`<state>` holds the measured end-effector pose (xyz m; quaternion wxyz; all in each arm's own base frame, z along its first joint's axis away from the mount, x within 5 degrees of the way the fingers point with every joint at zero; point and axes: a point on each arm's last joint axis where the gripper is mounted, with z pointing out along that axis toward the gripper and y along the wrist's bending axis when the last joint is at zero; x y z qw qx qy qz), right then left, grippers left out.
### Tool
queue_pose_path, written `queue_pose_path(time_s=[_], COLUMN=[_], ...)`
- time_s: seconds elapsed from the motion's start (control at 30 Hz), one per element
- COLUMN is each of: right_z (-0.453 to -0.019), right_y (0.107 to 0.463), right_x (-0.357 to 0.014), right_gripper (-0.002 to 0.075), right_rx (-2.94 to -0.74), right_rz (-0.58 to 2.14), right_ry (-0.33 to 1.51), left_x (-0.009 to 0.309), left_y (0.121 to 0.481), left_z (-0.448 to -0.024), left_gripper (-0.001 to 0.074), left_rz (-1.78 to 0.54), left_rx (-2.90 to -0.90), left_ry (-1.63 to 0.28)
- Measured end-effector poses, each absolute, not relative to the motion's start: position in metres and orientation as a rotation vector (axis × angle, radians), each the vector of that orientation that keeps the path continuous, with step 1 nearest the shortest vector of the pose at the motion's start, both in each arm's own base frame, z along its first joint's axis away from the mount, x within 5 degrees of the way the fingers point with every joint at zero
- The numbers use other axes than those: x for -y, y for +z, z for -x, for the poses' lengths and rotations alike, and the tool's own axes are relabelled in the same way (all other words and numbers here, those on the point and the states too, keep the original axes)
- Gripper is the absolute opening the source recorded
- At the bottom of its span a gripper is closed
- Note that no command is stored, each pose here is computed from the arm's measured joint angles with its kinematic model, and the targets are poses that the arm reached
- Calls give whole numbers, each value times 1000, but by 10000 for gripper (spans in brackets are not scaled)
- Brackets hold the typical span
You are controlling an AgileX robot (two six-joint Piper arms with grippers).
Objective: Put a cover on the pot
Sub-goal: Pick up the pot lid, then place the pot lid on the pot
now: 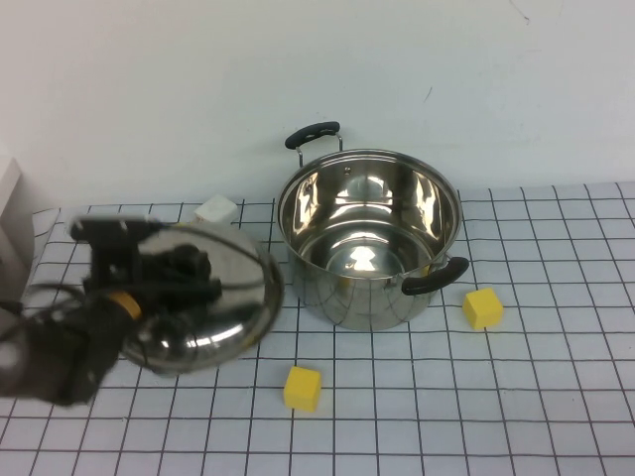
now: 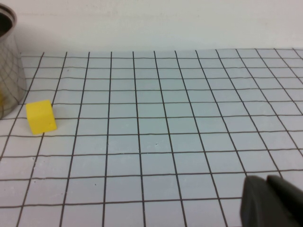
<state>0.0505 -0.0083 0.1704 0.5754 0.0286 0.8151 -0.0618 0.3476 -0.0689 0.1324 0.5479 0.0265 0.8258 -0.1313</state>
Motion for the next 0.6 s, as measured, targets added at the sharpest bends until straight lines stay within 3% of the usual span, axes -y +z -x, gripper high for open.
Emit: queue_pose_path(time_s=[0.33,0.47,0.6], right_z=[-51,-51,-51], right_y=[170,170,170], right_x=[8,8,8], right_gripper=[9,9,9], right_rx=[-1909,-1909,-1909], right_rz=[-67,-72,-67], right_ry=[-145,-141,-145], left_x=[65,93,143], left_y=[262,298,313], left_z=[-353,-359,-368], left_gripper=[334,334,334], left_rz=[-101,-200,-311], left_rx=[-1884,-1810,-1766], left_ry=[-259,-325,-444])
